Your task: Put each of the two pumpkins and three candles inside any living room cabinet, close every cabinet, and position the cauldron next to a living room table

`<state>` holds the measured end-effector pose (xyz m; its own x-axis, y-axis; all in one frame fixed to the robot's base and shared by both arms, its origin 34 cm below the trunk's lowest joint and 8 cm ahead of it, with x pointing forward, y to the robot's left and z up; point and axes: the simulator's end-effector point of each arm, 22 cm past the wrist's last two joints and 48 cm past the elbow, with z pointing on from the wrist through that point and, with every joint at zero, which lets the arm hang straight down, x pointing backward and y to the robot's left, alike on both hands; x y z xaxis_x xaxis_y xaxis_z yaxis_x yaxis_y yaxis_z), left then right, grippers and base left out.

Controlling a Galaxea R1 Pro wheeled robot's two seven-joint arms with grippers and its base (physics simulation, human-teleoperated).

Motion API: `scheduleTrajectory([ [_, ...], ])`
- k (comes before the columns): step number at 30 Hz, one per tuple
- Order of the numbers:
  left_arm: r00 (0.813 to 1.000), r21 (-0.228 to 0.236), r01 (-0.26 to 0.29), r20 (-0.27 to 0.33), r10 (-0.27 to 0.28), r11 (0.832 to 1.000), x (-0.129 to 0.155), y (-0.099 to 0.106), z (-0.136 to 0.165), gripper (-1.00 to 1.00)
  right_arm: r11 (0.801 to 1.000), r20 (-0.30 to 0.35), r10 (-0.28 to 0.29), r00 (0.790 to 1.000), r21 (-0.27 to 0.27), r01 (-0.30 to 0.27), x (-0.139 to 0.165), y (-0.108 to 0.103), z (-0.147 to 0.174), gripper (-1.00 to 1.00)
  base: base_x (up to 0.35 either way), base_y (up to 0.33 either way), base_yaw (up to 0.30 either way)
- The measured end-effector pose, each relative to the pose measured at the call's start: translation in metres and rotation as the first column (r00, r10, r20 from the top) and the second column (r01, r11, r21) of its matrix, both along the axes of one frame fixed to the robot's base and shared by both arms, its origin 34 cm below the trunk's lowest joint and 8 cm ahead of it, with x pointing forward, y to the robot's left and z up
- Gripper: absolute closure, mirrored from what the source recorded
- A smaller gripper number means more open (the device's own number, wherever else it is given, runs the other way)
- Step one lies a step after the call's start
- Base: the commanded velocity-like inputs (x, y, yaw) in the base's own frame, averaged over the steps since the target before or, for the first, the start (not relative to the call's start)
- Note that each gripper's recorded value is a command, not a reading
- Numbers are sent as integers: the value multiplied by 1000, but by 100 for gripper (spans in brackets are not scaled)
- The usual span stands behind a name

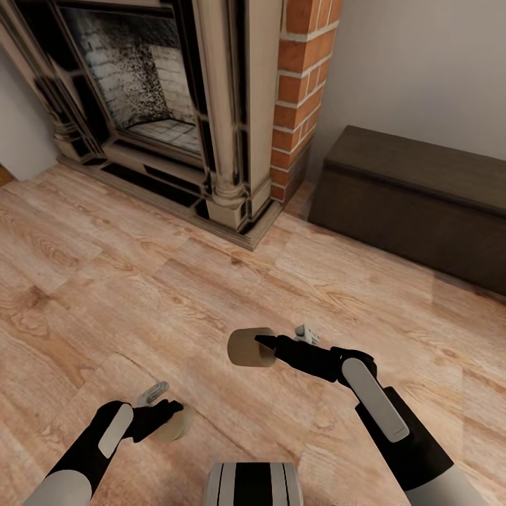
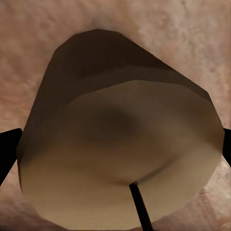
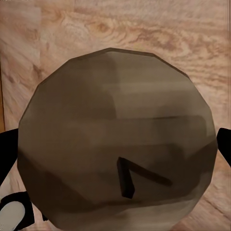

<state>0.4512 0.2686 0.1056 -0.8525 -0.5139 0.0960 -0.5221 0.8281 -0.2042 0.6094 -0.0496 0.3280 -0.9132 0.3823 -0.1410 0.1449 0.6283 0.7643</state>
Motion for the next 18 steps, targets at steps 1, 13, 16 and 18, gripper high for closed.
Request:
scheduleTrajectory([
  [1, 1000, 6, 8, -5, -8, 1000, -2, 1, -1, -100, 1000, 0, -1, 1000, 0, 1, 0, 0, 0, 100, 0, 0, 0],
  [13, 1000, 6, 10, -5, -10, 1000, -2, 1, -1, -100, 1000, 0, -2, 1000, 1, 2, 0, -1, 0, 100, 0, 0, 0],
  [16, 1000, 6, 9, -5, -9, 1000, -2, 1, -1, -100, 1000, -1, -1, 1000, 1, 1, 0, 0, 0, 100, 0, 0, 0],
  [18, 1000, 6, 9, -4, -9, 1000, -2, 1, -1, -100, 1000, 0, -2, 1000, 1, 2, 0, 0, 0, 100, 0, 0, 0],
])
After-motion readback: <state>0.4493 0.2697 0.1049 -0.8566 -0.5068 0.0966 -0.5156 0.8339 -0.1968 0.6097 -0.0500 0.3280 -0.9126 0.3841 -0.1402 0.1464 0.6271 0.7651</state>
